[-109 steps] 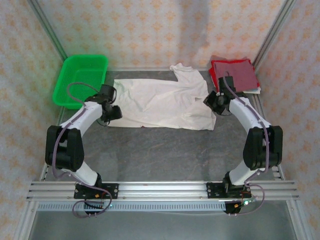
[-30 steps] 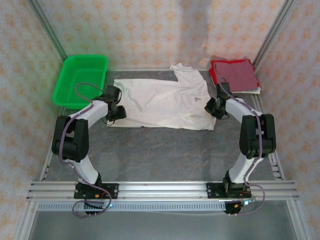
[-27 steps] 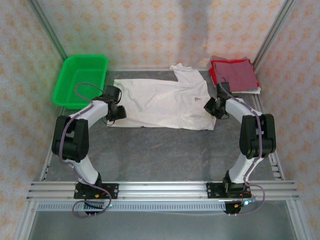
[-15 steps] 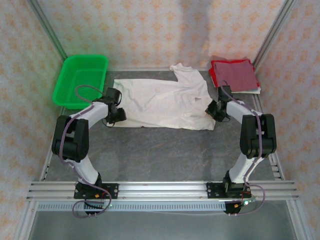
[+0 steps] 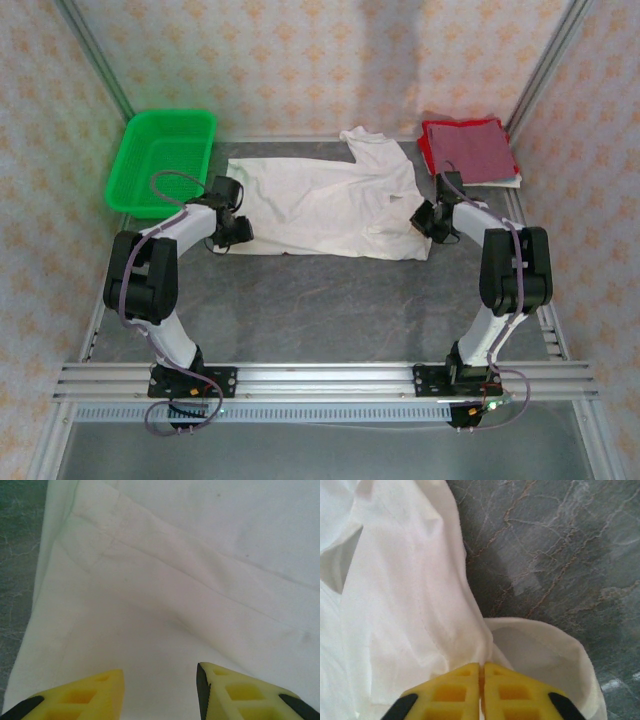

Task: Fold and stack the t-shirts

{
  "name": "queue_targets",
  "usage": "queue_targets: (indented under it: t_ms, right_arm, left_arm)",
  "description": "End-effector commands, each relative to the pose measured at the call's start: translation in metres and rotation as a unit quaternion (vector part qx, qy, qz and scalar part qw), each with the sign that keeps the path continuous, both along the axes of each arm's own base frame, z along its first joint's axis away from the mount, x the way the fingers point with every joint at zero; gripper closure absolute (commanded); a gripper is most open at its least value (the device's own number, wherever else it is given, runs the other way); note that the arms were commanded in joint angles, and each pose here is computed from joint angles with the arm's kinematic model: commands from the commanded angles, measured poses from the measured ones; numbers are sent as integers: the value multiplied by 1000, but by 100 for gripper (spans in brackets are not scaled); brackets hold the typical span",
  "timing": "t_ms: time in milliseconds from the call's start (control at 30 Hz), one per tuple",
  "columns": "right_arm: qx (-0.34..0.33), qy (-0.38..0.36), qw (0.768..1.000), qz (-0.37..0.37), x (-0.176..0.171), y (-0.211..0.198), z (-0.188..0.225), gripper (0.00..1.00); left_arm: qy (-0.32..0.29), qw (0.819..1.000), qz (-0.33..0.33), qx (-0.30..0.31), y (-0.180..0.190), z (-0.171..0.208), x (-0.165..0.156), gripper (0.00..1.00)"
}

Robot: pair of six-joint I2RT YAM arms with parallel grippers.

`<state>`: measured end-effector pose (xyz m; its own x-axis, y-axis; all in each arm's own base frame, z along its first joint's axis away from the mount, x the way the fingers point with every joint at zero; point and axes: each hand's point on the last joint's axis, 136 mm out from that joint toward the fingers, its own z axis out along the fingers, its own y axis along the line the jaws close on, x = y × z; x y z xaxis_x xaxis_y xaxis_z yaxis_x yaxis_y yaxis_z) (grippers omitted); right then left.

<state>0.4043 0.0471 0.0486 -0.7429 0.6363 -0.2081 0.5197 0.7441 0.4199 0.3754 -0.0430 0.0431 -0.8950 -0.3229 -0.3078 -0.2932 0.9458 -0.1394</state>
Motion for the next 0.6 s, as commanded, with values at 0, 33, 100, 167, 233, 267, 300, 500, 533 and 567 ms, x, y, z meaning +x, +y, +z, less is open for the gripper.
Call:
queue_targets:
  t_ms: [0,33,100,167,233,267,300,500,533,567]
  right_arm:
    - [4,-17,1000,0,7,0,9,100]
    - [5,-20,1000,0,9,1,12,100]
    - [7,-28,1000,-1,11,1,18,100]
    - [8,-34,999,0,13,3,26,100]
    - [6,-39,999,4,16,5,34,100]
    - [4,-43,999,8,17,8,39,100]
    - [4,-45,999,12,18,10,42,100]
    - [-21,-55,998,32,33,23,62,100]
    - [-21,-59,997,33,38,26,64,100]
    - [-21,-62,997,35,43,29,66,100]
  left_arm:
    - [-3,1000,7,2,3,-1,0,57]
    - [-3,1000,7,3,3,-1,-1,57]
    - [-1,1000,7,2,2,-2,-1,57]
    - [-1,1000,7,1,2,-3,-1,57]
    - [-1,1000,7,1,2,-4,-2,57]
    - [-1,1000,8,1,3,-4,-2,57]
    - [-1,1000,8,2,3,-5,-2,57]
    - [-3,1000,7,0,2,-4,0,57]
    - [-3,1000,7,-1,2,-4,0,57]
    - [-3,1000,6,0,2,-5,0,57]
